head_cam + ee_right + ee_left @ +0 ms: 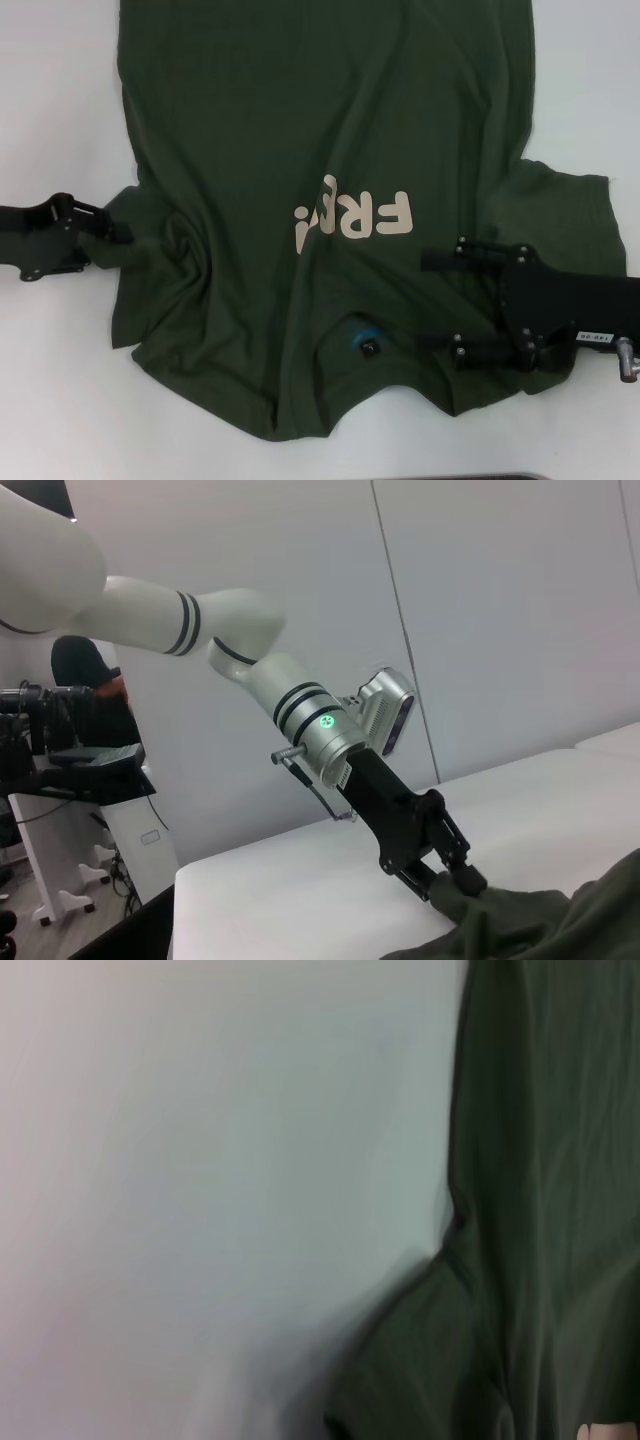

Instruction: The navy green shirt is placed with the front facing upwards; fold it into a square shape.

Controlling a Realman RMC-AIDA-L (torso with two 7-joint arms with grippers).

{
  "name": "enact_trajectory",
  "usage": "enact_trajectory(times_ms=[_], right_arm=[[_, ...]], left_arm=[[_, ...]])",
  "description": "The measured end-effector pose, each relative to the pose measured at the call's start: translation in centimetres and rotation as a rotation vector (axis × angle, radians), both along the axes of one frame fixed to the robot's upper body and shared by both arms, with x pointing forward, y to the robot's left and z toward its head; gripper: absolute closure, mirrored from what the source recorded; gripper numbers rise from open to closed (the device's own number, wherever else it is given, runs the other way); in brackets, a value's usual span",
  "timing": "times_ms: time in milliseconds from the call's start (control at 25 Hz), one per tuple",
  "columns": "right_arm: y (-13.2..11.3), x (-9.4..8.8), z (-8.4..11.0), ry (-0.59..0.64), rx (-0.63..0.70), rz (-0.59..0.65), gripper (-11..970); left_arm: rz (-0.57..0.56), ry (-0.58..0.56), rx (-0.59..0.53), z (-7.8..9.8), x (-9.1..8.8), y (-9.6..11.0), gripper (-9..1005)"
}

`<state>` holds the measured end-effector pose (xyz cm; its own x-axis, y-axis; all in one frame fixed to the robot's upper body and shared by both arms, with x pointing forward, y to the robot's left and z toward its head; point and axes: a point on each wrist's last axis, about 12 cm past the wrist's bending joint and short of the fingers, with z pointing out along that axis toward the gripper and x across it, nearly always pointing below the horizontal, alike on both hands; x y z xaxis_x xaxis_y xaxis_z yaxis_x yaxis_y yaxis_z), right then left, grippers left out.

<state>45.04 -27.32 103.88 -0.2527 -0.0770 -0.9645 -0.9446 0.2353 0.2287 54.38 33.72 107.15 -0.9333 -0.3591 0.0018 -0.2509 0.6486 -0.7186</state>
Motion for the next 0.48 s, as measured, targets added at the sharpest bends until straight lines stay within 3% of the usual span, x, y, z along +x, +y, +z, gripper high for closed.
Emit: enact_trajectory(times_ms=[160, 400, 480], right_arm=[[0.04, 0.23, 0.1, 0.006, -0.002, -0.001, 76], [0.15, 0.43, 0.2, 0.003, -0.001, 0.002, 76], [0.18, 0.5, 0.23, 0.001, -0.001, 0.004, 76]], left_arm=[[-0.002, -0.001, 0.0, 0.16, 0.14, 0.01, 615], [0.01, 0.005, 0.003, 0.22, -0.01, 0.5, 815], [0.011, 0.007, 0.002, 0.25, -0.05, 0.61, 993]])
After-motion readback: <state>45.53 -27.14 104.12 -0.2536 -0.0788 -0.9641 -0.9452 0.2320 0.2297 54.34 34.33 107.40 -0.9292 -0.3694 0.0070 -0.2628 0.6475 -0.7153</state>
